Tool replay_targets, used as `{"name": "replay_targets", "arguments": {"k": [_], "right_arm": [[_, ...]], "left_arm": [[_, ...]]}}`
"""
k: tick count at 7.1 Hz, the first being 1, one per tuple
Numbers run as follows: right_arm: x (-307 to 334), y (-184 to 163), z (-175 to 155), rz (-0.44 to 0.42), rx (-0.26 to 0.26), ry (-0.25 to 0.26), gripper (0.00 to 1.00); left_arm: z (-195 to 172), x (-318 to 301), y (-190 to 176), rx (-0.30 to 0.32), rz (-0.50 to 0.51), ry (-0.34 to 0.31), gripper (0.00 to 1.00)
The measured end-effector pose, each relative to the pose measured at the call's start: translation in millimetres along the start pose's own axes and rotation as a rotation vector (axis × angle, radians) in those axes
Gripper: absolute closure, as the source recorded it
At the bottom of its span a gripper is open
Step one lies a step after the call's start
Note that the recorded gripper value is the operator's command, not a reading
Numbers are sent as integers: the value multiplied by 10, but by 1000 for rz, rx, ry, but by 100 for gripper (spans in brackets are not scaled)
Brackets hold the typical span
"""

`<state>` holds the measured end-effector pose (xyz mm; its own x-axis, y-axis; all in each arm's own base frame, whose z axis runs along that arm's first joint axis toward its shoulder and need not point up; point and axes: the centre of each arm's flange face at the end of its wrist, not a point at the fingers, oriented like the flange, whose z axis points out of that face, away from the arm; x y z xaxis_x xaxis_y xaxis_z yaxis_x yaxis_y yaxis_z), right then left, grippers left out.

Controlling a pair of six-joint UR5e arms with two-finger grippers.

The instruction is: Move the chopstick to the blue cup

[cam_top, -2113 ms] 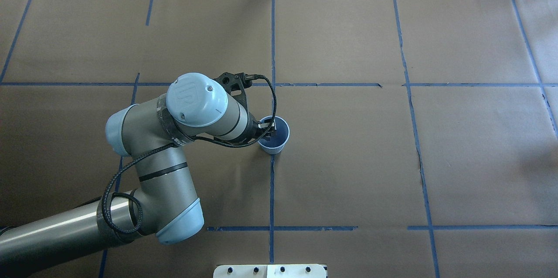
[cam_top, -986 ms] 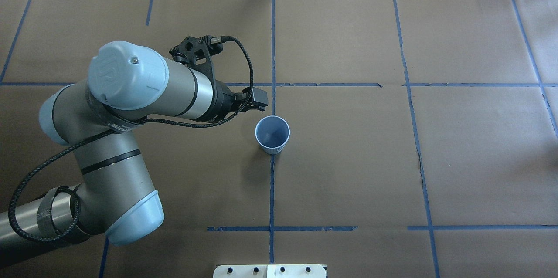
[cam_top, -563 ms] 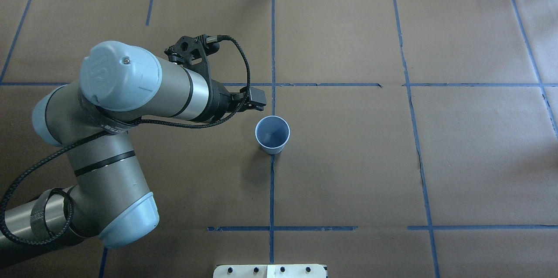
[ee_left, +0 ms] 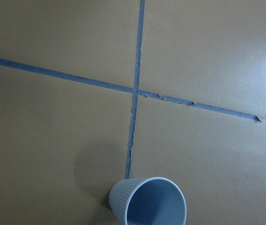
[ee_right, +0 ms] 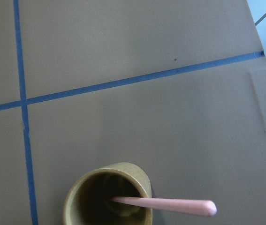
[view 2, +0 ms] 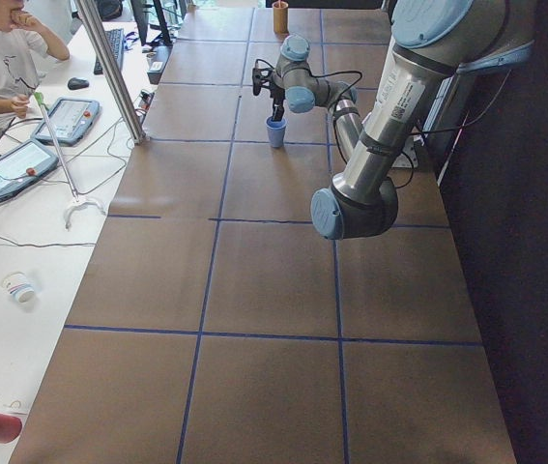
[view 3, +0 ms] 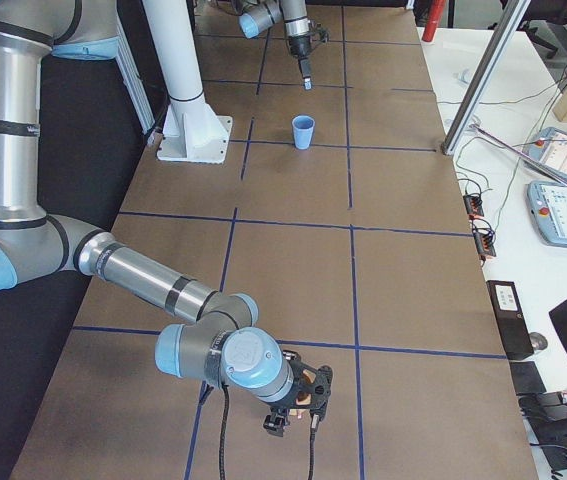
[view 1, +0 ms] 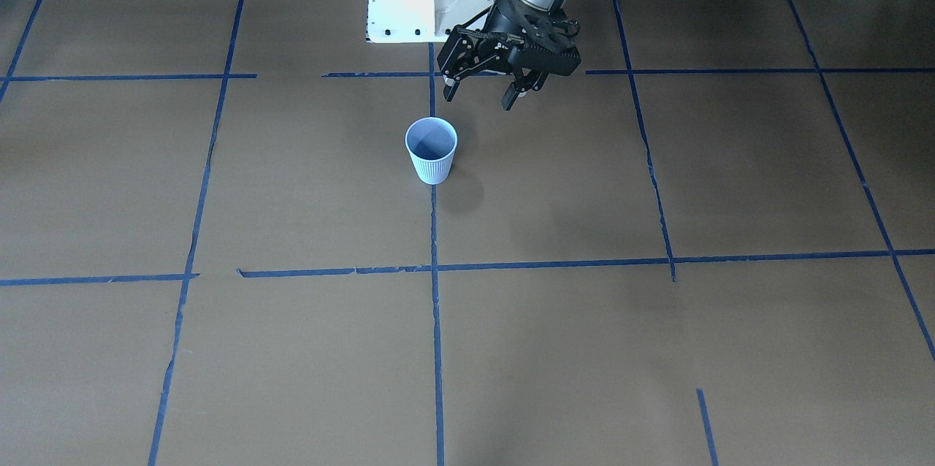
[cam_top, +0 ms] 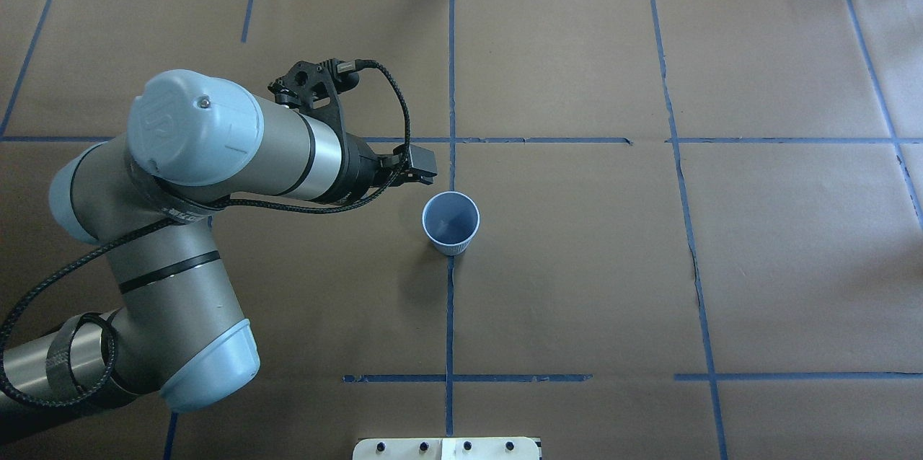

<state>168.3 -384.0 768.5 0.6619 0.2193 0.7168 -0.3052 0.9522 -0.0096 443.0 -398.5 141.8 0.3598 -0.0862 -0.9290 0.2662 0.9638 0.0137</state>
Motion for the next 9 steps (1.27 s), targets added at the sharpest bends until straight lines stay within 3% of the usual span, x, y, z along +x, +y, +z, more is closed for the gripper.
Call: {"name": "replay_targets", "arguments": {"k": [6, 8, 9], "right_arm": [[-36, -202, -18, 76, 11, 0, 26], [28, -172, 44, 82, 7, 1, 39], [58, -162, 73, 84, 14, 0, 53]], "left_arm": [[-39, 13, 14, 1, 1, 7, 0], [-69, 19, 15, 3, 2, 12, 0], [-70, 16, 15, 3, 2, 12, 0]]}}
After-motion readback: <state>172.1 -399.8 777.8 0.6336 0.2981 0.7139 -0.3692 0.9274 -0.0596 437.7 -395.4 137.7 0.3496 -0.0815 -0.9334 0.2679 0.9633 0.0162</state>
